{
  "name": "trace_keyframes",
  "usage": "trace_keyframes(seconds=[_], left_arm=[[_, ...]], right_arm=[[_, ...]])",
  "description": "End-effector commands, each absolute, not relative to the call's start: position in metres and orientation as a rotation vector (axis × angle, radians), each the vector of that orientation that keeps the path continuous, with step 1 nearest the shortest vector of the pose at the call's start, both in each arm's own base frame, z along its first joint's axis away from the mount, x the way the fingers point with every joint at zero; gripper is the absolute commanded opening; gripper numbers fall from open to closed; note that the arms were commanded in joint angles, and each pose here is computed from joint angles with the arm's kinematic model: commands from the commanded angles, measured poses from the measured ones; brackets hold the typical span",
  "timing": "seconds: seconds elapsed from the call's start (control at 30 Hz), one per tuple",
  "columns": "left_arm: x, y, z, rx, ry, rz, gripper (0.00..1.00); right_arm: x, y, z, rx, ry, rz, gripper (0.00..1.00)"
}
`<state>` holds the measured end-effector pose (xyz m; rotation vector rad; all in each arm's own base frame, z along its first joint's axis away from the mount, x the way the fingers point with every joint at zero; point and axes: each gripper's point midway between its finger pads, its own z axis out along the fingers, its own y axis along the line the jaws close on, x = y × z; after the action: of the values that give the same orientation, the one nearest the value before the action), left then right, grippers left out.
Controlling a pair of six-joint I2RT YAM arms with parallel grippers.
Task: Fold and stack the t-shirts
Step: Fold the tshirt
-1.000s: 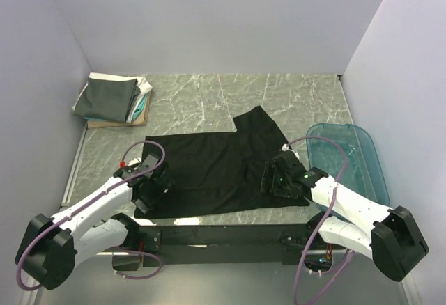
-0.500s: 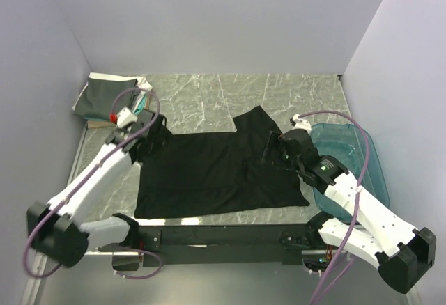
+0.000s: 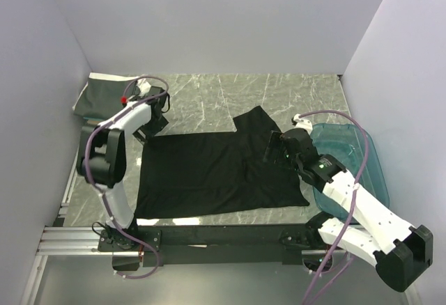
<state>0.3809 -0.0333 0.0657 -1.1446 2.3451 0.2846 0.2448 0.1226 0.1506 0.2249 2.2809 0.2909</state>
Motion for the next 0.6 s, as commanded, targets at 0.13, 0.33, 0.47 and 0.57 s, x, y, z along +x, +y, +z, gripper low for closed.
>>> trace_keyframes(seconds=[0.13,0.33,0.47,0.57], left_arm=[[0.405,-0.016,0.049,-1.157,2.336,0.381,0.71],[0.403,-0.016,0.036,-1.177,2.367,0.413,0.55],[0.387,-0.016,0.023,-1.218,2.389,0.439,0.36],[0.385,-0.013,0.023,-1.231,2.383,0.467,0.19]], right_arm=[[0.254,0.121,0.141,0.205,2.282,0.269,1.0],[0.258,0.119,0.134,0.21,2.299,0.256,1.0],[0.261,0.117,0.129,0.215,2.313,0.239,1.0],[0.264,0.115,0.129,0.22,2.315,0.223,1.0]])
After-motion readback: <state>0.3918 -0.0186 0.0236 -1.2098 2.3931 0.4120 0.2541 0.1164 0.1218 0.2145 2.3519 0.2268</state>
